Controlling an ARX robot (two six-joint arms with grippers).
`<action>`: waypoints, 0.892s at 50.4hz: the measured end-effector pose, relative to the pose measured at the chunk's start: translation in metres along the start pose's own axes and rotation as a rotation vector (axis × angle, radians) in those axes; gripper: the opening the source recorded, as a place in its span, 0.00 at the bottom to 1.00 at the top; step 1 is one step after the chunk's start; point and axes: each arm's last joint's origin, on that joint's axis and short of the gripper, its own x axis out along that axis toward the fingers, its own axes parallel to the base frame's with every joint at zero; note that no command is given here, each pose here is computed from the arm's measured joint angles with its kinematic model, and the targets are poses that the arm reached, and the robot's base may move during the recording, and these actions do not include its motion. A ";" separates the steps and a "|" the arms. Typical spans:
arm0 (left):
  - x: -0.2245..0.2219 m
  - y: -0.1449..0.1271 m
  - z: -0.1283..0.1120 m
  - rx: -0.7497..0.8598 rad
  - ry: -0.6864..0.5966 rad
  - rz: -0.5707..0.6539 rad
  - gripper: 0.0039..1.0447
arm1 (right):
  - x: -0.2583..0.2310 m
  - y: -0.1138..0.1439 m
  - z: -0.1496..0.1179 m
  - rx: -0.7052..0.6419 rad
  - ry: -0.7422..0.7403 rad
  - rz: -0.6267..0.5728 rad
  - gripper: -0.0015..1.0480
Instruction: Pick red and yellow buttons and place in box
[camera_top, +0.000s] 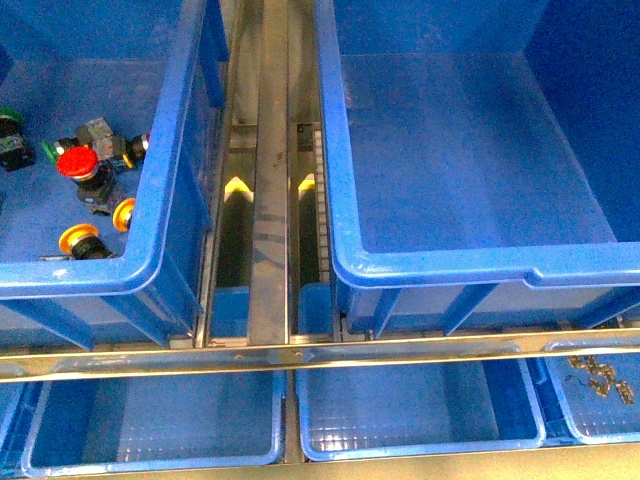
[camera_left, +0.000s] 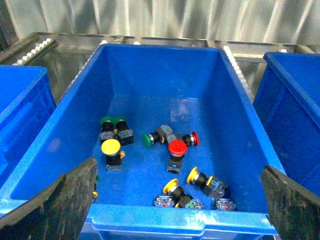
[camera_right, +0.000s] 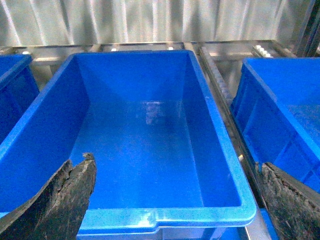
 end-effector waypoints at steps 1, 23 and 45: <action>0.000 0.000 0.000 0.000 0.000 0.000 0.93 | 0.000 0.000 0.000 0.000 0.000 0.000 0.94; 0.000 0.000 0.000 0.000 0.000 0.000 0.93 | 0.000 0.000 0.000 0.000 0.000 0.000 0.94; 0.000 0.000 0.000 0.000 0.000 0.000 0.93 | 0.000 0.000 0.000 0.000 0.000 0.000 0.94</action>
